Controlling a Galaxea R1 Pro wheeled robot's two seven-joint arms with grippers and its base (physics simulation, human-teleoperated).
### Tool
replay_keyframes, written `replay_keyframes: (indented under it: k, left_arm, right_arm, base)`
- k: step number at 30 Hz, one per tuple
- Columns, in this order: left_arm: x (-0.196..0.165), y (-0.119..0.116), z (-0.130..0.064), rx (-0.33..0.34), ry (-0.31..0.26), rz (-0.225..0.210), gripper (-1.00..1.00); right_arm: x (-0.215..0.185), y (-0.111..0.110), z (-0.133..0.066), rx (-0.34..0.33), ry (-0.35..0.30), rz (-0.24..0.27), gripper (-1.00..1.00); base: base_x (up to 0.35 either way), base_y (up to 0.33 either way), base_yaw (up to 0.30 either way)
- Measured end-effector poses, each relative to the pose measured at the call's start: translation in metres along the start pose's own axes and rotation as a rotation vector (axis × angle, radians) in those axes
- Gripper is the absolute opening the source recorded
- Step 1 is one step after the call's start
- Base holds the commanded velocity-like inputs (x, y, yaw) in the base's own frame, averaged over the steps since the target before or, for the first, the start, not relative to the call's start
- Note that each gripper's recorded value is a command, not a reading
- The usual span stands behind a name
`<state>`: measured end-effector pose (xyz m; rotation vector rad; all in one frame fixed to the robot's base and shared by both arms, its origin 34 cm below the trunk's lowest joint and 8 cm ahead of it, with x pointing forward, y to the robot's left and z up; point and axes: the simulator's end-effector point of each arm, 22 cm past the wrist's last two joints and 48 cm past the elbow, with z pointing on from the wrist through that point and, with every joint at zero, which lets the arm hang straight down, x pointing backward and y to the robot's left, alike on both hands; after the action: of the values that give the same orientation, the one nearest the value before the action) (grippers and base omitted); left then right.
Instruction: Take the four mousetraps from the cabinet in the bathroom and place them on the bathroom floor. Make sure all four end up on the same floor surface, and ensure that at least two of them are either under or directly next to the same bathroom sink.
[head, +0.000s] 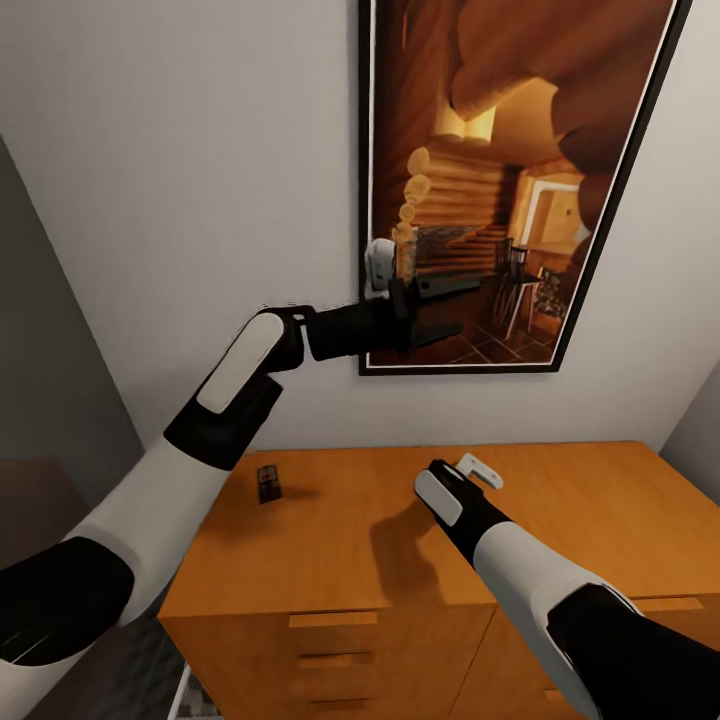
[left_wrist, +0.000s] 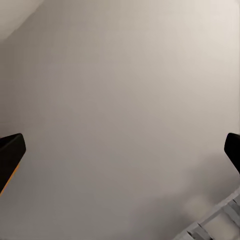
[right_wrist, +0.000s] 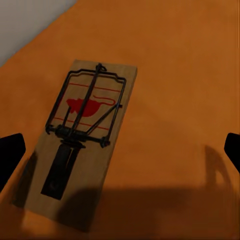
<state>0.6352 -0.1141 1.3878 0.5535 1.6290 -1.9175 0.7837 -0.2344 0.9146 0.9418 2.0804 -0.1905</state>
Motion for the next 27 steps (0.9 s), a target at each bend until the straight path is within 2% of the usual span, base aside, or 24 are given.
replay_keyframes:
  k: [10,27]
  left_arm:
    - [0.029,0.031,0.004,-0.034,0.024,-0.064,1.0]
    - [0.033,0.032,0.008,-0.033,0.031,-0.07,1.0]
  right_arm:
    - [0.002,-0.009,-0.001,0.042,0.002,-0.005,1.0]
    - [0.002,-0.019,-0.009,0.117,-0.014,-0.017,1.0]
  base:
    - [0.0,0.0,0.0]
    - [0.0,0.0,0.0]
